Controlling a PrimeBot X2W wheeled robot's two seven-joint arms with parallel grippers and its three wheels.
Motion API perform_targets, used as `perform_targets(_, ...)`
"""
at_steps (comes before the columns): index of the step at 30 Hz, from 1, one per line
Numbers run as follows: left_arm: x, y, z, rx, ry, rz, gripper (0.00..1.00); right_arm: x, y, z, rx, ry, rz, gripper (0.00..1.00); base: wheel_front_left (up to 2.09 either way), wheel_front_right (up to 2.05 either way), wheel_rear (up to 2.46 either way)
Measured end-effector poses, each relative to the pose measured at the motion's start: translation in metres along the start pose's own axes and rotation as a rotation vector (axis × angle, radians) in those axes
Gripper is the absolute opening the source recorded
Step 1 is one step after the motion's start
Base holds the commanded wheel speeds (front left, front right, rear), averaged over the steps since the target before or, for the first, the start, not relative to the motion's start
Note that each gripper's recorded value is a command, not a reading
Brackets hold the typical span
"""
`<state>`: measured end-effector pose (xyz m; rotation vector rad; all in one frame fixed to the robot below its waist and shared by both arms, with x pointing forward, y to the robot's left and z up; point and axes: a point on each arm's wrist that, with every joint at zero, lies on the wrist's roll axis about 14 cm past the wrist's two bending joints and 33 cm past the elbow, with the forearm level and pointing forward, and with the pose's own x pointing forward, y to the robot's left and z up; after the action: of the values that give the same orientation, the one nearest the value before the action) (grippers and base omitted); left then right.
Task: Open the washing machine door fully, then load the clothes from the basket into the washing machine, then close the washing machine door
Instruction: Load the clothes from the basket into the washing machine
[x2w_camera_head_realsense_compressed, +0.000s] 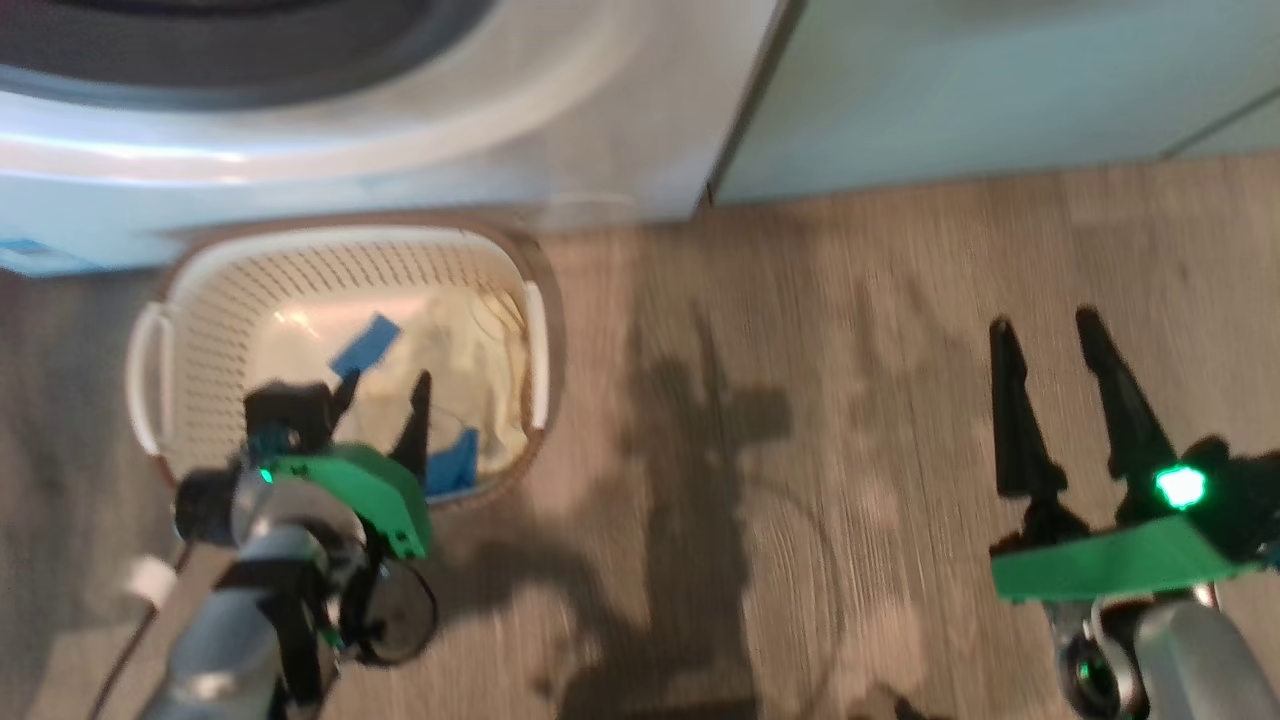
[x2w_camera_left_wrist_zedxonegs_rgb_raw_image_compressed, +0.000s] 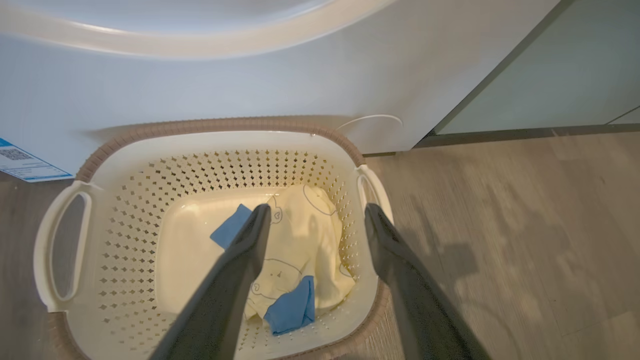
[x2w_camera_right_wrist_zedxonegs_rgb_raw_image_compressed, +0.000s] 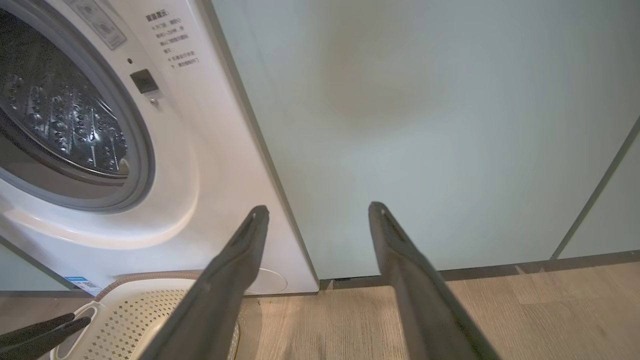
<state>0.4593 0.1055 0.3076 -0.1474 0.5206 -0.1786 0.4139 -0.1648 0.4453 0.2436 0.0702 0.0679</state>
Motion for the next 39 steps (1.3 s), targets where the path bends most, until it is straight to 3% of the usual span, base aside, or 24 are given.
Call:
perform_targets(9, 0.056, 0.003, -0.077, 0.018, 0.233, -0.035, 1.00, 0.024, -0.017, -0.028, 0.016, 0.057, -0.031, 1.00, 0.00, 0.00, 0.00)
perform_targets(14, 0.080, -0.004, -0.109, -0.056, 0.320, -0.067, 1.00, 0.031, -0.026, -0.039, 0.033, 0.078, -0.051, 1.00, 0.00, 0.00, 0.00)
perform_targets(18, 0.110, 0.010, -0.139, -0.082, 0.383, -0.049, 1.00, 0.034, -0.036, -0.057, 0.049, 0.121, -0.079, 1.00, 0.00, 0.00, 0.00)
perform_targets(24, 0.137, 0.011, -0.163, -0.173, 0.418, -0.023, 1.00, 0.034, -0.047, -0.071, 0.049, 0.159, -0.108, 1.00, 0.00, 0.00, 0.00)
perform_targets(38, 0.157, -0.002, -0.200, -0.144, 0.555, -0.063, 1.00, 0.032, -0.056, -0.088, 0.050, 0.204, -0.134, 1.00, 0.00, 0.00, 0.00)
perform_targets(39, 0.157, -0.001, -0.202, -0.131, 0.569, -0.060, 0.51, 0.032, -0.056, -0.088, 0.051, 0.204, -0.134, 1.00, 0.00, 0.00, 0.00)
